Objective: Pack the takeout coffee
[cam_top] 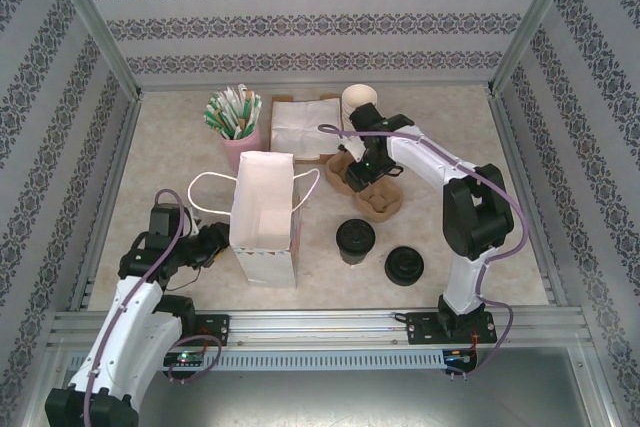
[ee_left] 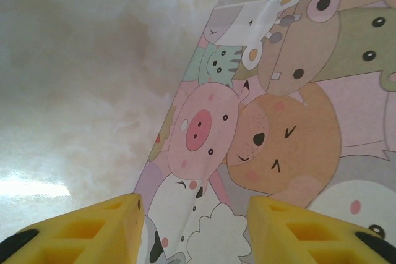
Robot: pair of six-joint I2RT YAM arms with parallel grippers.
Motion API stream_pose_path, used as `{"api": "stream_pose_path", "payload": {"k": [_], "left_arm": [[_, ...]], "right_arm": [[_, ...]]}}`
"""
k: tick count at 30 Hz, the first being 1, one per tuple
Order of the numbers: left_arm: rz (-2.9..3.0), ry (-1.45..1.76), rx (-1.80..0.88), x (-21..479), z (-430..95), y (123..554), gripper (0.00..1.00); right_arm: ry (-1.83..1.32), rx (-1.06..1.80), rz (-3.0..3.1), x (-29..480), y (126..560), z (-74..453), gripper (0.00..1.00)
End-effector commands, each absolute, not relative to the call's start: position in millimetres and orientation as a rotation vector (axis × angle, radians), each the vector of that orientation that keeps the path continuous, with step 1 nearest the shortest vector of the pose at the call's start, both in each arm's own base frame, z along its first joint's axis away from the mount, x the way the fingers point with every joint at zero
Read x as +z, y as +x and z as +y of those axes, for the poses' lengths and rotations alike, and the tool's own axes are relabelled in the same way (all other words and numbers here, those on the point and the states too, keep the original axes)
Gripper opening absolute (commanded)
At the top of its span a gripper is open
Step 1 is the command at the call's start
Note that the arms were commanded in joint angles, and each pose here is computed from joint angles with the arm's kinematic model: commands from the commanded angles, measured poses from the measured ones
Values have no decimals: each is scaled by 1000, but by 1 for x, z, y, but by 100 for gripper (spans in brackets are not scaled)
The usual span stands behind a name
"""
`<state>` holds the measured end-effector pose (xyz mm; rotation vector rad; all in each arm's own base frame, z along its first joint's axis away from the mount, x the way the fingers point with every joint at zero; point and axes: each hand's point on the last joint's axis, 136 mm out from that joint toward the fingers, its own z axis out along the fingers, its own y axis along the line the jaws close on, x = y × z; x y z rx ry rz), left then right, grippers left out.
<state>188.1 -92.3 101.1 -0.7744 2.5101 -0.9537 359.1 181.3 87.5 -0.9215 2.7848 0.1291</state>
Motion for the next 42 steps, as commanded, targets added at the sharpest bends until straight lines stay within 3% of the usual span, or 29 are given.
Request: {"api": "stream_pose_path", "payload": {"k": [1,11,17,27,42], "left_arm": [[2528,-771,-941,95,-93,185,49],[2546,-774,-941,91,-95,181,48],[2550,-776,-945,91,-96,180,48],[2589,-781,-949,82,-101,168,45],[2684,-730,-936,62,-118,150,44]], "right_arm": [[-972,77,2786,83,360,181,55],[-967,28,2759,88,364,177,57],[-974,53,2759,88,360,181,46],[-960,44,2732,99,359,183,40],[-802,94,2700,145,351,180,40]]}}
